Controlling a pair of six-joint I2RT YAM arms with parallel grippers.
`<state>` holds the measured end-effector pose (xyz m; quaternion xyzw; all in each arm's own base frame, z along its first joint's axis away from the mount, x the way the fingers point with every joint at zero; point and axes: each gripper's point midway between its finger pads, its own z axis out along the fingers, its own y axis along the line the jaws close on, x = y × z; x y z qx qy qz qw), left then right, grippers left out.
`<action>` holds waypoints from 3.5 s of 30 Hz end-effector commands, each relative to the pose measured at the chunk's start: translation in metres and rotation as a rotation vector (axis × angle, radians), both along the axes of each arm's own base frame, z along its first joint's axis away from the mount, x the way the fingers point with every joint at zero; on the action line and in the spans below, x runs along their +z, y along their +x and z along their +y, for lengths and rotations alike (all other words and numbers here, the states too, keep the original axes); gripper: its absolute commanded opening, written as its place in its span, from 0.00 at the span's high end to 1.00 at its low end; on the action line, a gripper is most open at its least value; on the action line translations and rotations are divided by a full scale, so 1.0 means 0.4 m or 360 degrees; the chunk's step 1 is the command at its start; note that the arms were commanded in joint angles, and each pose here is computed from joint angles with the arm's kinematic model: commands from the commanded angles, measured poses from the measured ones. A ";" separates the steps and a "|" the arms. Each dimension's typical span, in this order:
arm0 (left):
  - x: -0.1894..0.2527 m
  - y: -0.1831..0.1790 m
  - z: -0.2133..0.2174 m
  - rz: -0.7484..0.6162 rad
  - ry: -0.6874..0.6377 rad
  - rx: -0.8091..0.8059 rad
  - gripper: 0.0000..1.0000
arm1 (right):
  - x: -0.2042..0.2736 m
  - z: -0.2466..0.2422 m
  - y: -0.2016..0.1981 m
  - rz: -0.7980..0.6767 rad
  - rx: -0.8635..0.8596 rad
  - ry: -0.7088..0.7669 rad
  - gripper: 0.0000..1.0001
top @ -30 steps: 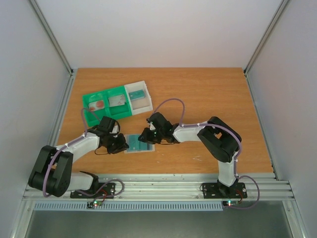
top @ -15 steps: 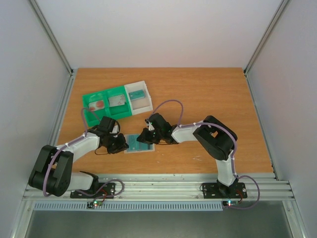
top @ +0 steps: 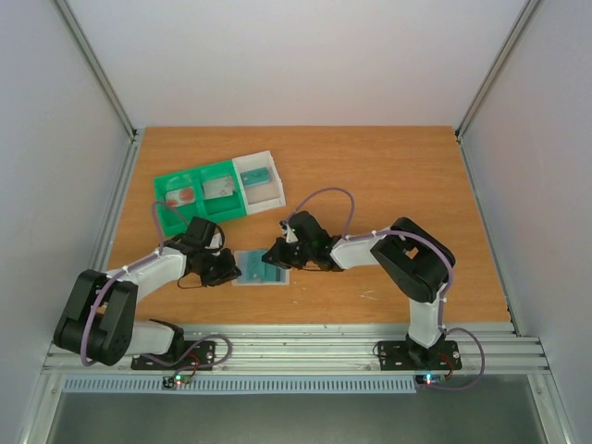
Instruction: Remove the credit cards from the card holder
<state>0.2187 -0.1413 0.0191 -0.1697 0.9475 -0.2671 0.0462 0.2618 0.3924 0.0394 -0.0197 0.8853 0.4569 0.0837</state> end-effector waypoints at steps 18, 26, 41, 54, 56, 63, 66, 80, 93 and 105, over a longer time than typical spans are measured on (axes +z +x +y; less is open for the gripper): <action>0.049 0.001 -0.001 -0.0084 -0.0020 -0.0007 0.76 | 0.119 -0.116 -0.010 -0.0055 -0.0211 -0.0058 0.99; 0.213 0.003 -0.043 -0.0306 -0.0293 0.0015 0.36 | 0.207 -0.124 -0.044 -0.0011 -0.0262 0.0137 0.99; 0.509 -0.004 -0.111 -0.0719 -0.0936 0.0059 0.40 | 0.434 -0.078 -0.045 -0.0119 -0.0317 0.0682 0.99; 0.506 -0.013 -0.111 -0.0661 -0.1025 0.0151 0.50 | 0.486 -0.081 -0.051 -0.0138 -0.0329 0.0847 0.99; 0.499 -0.013 -0.113 -0.0645 -0.1029 0.0154 0.48 | 0.488 -0.082 -0.050 -0.0138 -0.0335 0.0852 0.99; 0.525 -0.013 -0.120 -0.0670 -0.1084 0.0151 0.52 | 0.500 -0.078 -0.046 -0.0155 -0.0350 0.0873 0.99; 0.511 -0.013 -0.120 -0.0642 -0.1063 0.0158 0.50 | 0.501 -0.086 -0.048 -0.0171 -0.0368 0.0867 0.99; 0.492 -0.023 -0.117 -0.0601 -0.1048 0.0176 0.48 | 0.505 -0.099 -0.056 -0.0210 -0.0396 0.0840 0.99; 0.602 -0.038 -0.152 -0.0839 -0.1189 -0.0108 1.00 | 0.488 -0.137 -0.122 -0.0416 -0.0138 0.0637 0.76; 0.651 -0.126 -0.178 -0.0874 -0.1101 -0.0616 0.99 | 0.575 -0.238 -0.222 -0.0675 0.0300 0.0103 0.58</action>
